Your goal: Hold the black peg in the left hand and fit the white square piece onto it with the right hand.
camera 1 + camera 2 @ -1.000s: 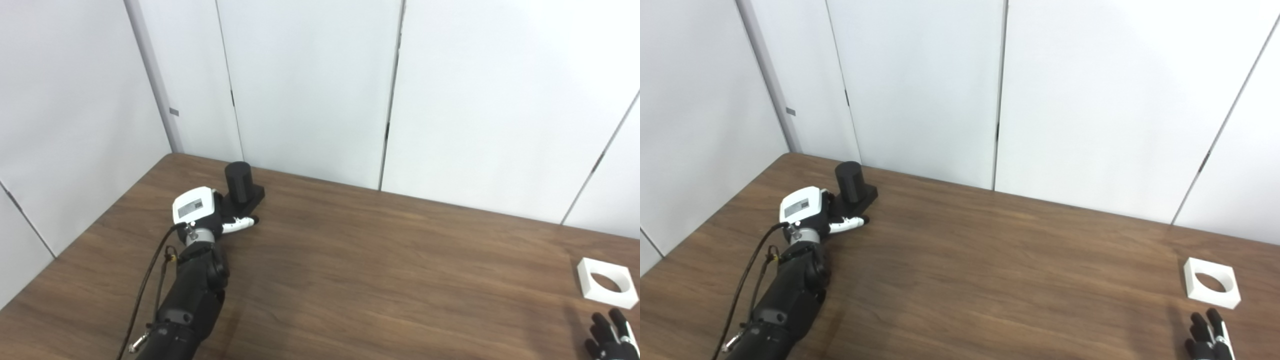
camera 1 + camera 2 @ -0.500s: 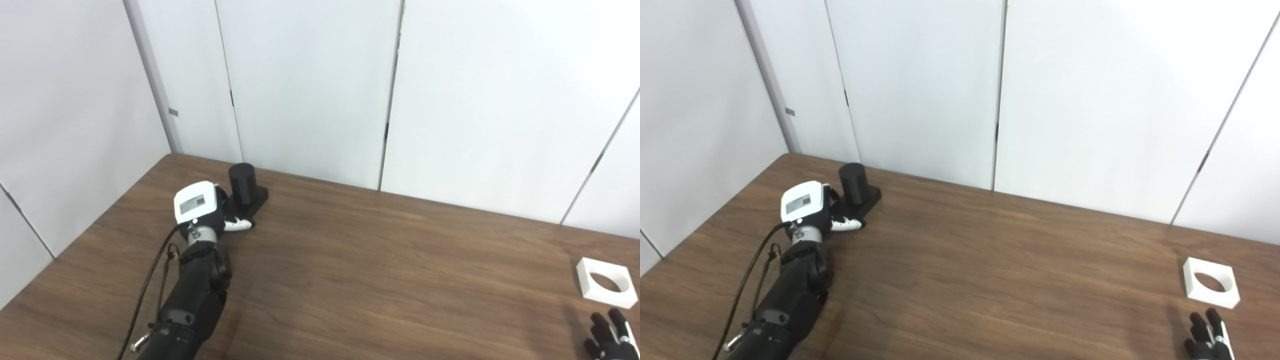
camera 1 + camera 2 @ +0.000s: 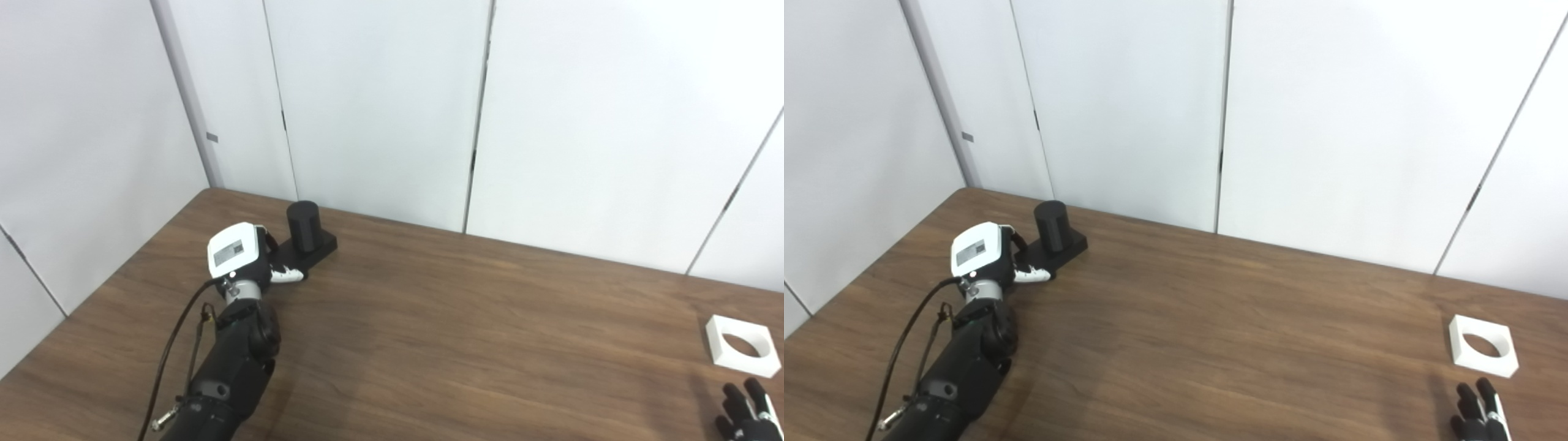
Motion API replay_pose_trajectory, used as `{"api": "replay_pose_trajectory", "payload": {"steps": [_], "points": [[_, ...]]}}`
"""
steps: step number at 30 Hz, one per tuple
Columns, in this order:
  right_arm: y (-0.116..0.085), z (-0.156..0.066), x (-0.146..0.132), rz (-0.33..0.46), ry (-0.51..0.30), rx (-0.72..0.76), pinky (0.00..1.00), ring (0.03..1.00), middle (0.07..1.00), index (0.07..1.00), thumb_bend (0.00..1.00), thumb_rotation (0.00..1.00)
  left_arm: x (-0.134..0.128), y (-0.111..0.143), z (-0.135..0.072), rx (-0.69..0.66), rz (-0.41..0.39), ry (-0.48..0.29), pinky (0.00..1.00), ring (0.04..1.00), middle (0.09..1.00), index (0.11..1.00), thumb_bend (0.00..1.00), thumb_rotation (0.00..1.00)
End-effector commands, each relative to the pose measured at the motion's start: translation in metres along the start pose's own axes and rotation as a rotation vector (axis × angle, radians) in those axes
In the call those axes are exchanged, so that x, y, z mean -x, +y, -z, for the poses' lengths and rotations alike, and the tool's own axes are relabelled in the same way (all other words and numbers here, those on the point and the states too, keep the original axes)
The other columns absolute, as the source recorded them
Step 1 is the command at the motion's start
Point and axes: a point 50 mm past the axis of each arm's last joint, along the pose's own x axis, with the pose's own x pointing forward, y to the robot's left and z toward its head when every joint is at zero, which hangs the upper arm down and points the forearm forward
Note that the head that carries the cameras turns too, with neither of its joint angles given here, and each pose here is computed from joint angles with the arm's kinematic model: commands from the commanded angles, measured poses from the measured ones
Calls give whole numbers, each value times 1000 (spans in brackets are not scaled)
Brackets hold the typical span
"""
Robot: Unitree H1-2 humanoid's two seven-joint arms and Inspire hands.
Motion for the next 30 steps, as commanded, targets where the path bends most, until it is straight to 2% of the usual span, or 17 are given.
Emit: {"api": "replay_pose_trajectory", "payload": {"steps": [1, 7, 11, 15, 20, 30], "points": [[4, 8, 12, 14, 37, -17, 1000, 1000, 969, 1000, 448, 773, -13, 17, 0, -4, -56, -22, 750, 808, 744, 484, 518, 51], [6, 8, 12, 22, 49, -19, 1000, 1000, 960, 1000, 445, 777, -10, 17, -2, 44, -23, -47, 753, 817, 744, 484, 516, 49], [7, 7, 11, 18, 47, -11, 1000, 1000, 960, 1000, 443, 784, -2, 22, -11, 88, 37, -91, 755, 827, 762, 485, 515, 48], [8, 5, 12, 17, 44, -12, 1000, 1000, 963, 1000, 435, 783, 10, 26, -21, 112, 85, -181, 719, 810, 751, 486, 512, 47], [9, 4, 13, 21, 44, -10, 1000, 1000, 960, 1000, 432, 793, 28, 28, -34, 112, 95, -268, 680, 787, 741, 488, 510, 49], [10, 2, 15, 19, 46, 0, 1000, 1000, 969, 1000, 403, 793, 66, 31, -47, 169, 185, -467, 678, 796, 753, 488, 506, 49]]}}
